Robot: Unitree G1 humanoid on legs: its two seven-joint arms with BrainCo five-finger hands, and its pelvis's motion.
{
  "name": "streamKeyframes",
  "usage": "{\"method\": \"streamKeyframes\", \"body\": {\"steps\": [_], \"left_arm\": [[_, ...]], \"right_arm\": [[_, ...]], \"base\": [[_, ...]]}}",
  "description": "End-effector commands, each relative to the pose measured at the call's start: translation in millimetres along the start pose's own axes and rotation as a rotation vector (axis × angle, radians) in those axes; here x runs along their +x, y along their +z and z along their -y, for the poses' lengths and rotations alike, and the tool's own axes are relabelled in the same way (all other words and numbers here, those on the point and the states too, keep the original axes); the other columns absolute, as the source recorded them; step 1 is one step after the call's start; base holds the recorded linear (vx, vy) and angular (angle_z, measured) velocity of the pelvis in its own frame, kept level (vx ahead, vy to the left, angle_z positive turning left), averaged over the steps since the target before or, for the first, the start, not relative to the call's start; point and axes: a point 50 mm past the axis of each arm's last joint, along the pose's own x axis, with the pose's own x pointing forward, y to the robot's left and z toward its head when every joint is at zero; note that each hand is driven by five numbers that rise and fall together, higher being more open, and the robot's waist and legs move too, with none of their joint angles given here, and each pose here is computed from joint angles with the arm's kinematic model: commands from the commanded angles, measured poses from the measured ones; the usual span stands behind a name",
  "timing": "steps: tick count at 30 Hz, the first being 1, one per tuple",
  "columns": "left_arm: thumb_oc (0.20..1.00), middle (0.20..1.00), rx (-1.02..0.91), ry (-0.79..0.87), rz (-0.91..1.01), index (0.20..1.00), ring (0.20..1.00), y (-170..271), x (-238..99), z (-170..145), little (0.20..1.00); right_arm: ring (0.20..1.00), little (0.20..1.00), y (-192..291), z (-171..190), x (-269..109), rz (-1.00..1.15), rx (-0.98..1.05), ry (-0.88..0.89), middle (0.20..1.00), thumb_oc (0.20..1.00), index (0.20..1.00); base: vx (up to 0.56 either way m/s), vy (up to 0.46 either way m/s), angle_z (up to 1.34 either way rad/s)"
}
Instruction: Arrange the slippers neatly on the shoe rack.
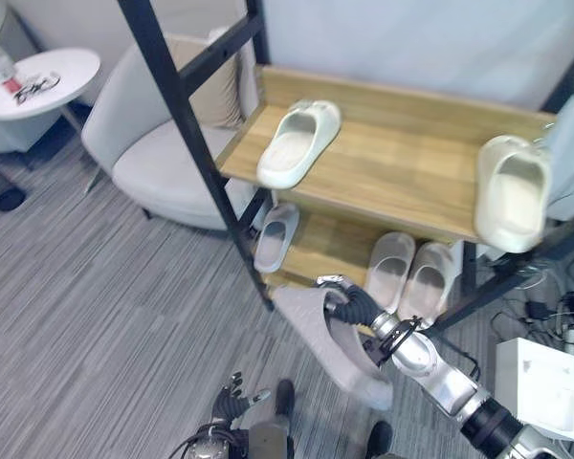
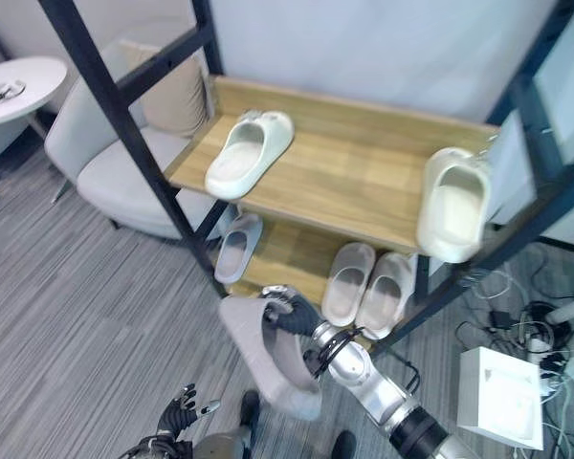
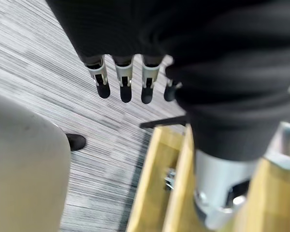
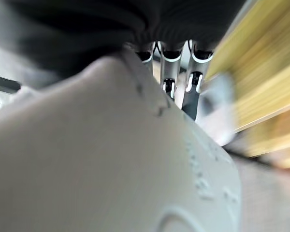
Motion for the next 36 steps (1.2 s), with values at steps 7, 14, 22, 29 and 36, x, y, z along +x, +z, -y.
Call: {"method": "streamKeyframes", "body": {"steps": [7, 14, 22, 29, 36], "left_arm": [[1.0, 1.0, 0.009, 0.041, 0.285, 1.0, 1.0, 77.9, 19.4, -11.3, 1.0], [1.0, 1.0, -0.017, 0.028, 0.417, 1.0, 1.0, 112.7, 20.2, -11.4, 1.0], [1.0, 1.0, -0.056, 0.026, 0.44, 1.0, 1.0, 122.0, 20.9, -14.3, 1.0], [1.0, 1.0, -0.076, -0.023, 0.505, 1.0, 1.0, 136.8, 16.1, -7.4, 1.0], [1.0, 1.0, -0.082, -0.071, 0.561, 1.0, 1.0, 141.7, 5.0, -4.5, 1.0]], "right_arm": [[0.2, 0.2, 71.1, 93.7, 56.5, 0.282, -0.533, -0.573, 0.2, 0.2, 0.2], [0.2, 0.2, 99.1, 175.0, 78.3, 0.211, -0.92, -0.858, 0.2, 0.2, 0.2], [0.2, 0.2, 81.0, 225.7, 73.8, -0.039, -1.089, -0.906, 0.2, 0.2, 0.2], [0.2, 0.2, 64.1, 243.5, 65.9, -0.188, -1.15, -0.885, 0.2, 0.2, 0.2], [0.2, 0.2, 79.0, 271.9, 51.5, -0.191, -1.187, -1.011, 0.2, 0.2, 0.2]], "base": [[-0.08, 0.049, 0.17], [-0.06, 0.069, 0.12], [-0.01, 0.026, 0.09], [0.01, 0.035, 0.01], [0.0, 0.024, 0.03]]}}
